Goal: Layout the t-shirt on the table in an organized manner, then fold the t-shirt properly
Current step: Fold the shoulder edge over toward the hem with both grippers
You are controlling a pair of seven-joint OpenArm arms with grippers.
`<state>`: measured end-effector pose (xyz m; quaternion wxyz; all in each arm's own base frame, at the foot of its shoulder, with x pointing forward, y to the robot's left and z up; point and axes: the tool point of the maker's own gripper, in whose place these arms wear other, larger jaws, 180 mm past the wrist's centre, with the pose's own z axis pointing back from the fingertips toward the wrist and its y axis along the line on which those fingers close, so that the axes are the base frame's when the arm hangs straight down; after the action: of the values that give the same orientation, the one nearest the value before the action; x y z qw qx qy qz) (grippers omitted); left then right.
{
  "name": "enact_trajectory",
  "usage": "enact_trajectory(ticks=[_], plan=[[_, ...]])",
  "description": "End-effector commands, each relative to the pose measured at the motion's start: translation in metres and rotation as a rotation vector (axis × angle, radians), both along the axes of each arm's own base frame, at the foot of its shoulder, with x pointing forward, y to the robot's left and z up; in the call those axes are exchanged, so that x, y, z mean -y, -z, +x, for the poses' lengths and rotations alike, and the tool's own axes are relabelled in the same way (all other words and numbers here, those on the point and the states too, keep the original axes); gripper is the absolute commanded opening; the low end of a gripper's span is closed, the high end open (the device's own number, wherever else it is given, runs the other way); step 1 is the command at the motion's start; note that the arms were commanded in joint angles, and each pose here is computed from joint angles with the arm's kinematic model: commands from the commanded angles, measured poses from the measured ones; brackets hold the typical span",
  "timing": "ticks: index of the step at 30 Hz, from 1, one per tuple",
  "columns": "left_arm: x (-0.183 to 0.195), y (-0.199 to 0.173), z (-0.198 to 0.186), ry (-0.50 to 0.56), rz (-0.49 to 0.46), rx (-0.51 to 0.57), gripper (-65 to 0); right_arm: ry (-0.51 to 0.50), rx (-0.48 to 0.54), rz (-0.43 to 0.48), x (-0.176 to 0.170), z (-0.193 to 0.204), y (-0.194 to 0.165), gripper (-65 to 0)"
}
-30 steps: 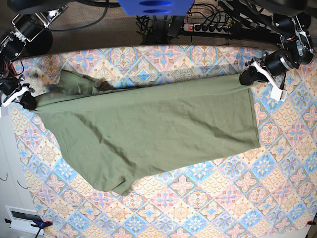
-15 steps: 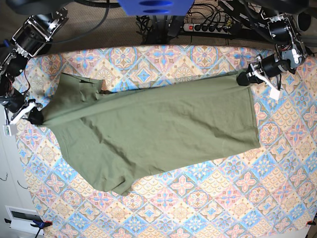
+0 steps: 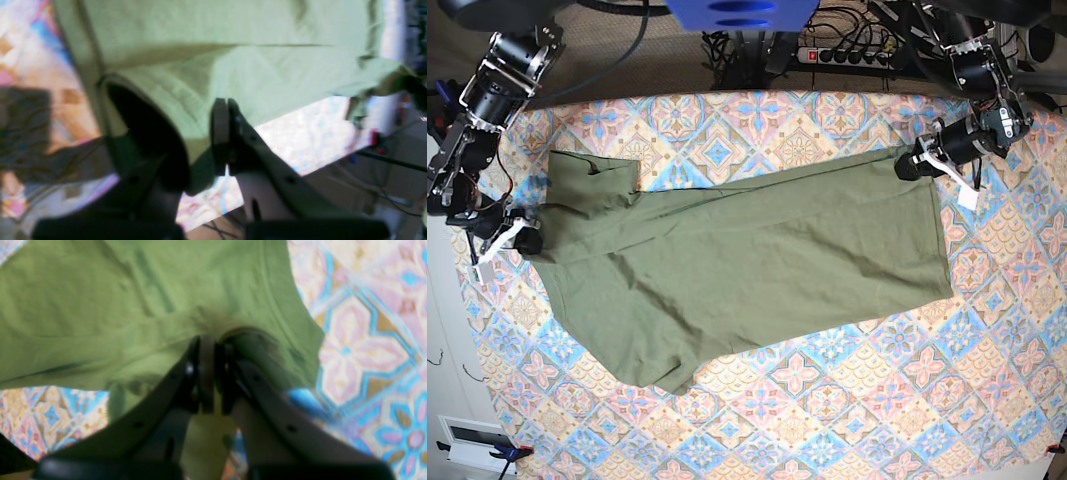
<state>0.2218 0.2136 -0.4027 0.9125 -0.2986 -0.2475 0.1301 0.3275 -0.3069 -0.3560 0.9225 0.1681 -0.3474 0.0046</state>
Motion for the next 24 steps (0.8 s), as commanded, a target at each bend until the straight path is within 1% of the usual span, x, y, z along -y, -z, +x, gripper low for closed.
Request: enact_trajectory(ticks=[1,3,6,8,10,11,13,16,20,24], plan=[[-0.005,-0.010,0.010,-0.004,0.009,0.041,-65.0,0.000,0.092,-0.007,0.005,0.017,-0.025,-61.9],[-0.006,-0.011,0.010,-0.004,0.013,0.042,-57.6,-0.006,0.095,-0.013,0.004,0.017,-0.027,-56.7],[-0.007,-0.012,0.009,-0.003,0.018,0.041,-42.6,-0.006,0.083,-0.017,0.005,0.013,-0.024,-45.8],[-0.009,-0.012,0.008,-0.001,0.023,0.041,-34.4,-0.007,0.047,-0.023,0.007,-0.001,-0.013,-40.7],[-0.011,-0.013,0.009,0.002,0.028,0.042,-28.7,-0.023,0.041,-0.058,0.008,-0.012,-0.013,-38.0],[-0.011,-0.013,0.009,0.003,0.029,0.043,-26.9,-0.038,0.034,-0.089,0.008,-0.020,-0.014,-37.4],[-0.009,-0.016,0.010,0.002,0.011,0.054,-26.5,-0.069,0.023,-0.133,0.005,-0.035,-0.014,-37.1],[-0.010,-0.018,0.004,-0.001,-0.013,0.055,-26.6,-0.089,-0.003,-0.154,0.002,-0.051,-0.008,-37.1],[-0.013,-0.023,0.004,0.001,-0.023,0.066,-26.6,-0.082,-0.032,-0.147,0.004,-0.059,0.002,-37.1],[-0.017,-0.024,0.004,0.005,-0.011,0.065,-26.6,-0.047,-0.091,-0.096,0.008,-0.068,0.023,-37.1]])
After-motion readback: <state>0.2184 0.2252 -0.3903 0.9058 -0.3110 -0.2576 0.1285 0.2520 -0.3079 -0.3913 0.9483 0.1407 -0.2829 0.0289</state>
